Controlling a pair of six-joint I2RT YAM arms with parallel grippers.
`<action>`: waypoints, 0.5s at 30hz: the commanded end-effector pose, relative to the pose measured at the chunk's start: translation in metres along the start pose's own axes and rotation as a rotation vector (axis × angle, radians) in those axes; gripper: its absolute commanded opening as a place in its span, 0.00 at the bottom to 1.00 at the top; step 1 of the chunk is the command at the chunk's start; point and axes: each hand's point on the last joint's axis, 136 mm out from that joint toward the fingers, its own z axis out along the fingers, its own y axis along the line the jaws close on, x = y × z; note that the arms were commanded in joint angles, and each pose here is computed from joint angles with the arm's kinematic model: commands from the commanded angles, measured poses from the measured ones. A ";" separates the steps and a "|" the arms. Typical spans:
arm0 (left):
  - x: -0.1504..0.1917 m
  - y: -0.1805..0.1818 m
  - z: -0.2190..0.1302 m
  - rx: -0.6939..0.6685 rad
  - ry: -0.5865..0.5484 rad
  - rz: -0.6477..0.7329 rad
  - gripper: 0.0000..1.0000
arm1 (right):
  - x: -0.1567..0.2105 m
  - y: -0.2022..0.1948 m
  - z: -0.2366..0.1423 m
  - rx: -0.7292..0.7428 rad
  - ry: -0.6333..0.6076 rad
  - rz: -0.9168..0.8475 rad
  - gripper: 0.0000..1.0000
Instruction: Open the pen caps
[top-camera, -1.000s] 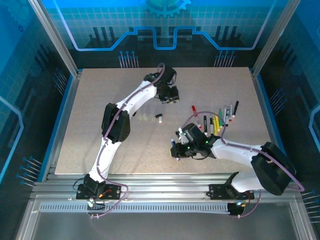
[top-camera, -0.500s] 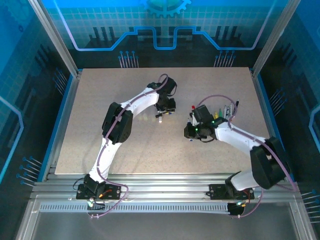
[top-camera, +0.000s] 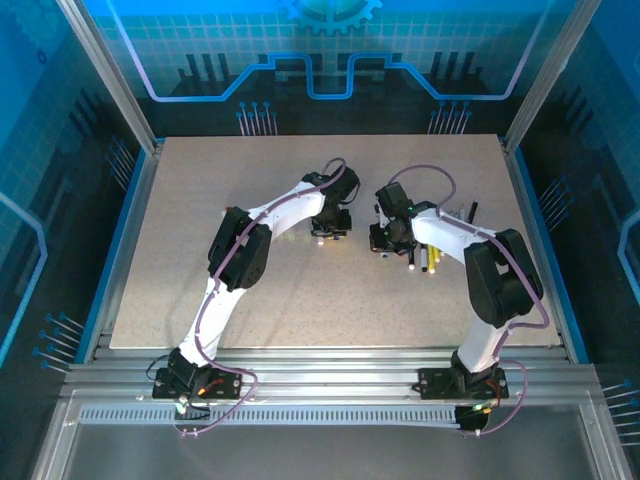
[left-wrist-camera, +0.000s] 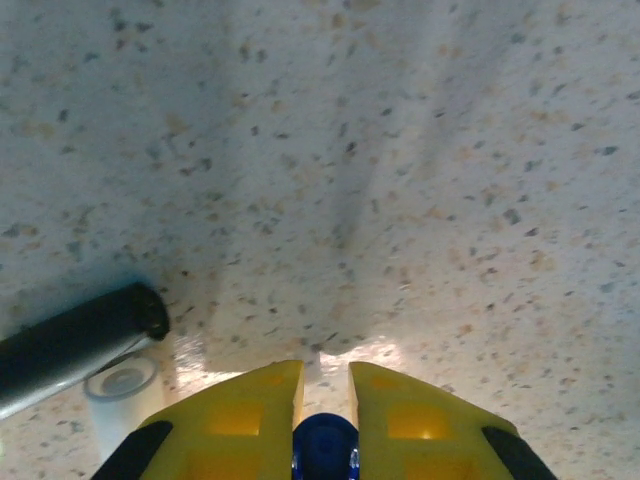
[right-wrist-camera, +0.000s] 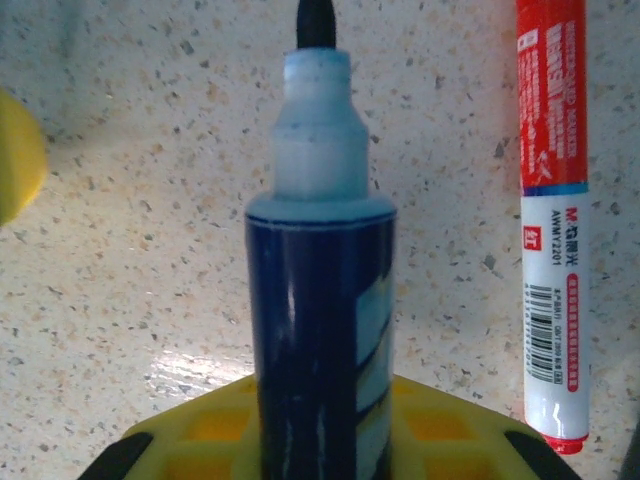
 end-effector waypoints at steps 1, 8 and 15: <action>0.005 0.011 0.003 -0.068 0.018 0.034 0.18 | 0.011 -0.012 0.005 0.043 0.055 -0.005 0.00; 0.004 0.012 0.004 -0.070 0.018 0.042 0.35 | 0.030 -0.023 0.011 0.077 0.091 0.001 0.02; 0.002 0.010 0.000 -0.062 0.010 0.039 0.36 | 0.045 -0.036 0.018 0.131 0.127 0.001 0.09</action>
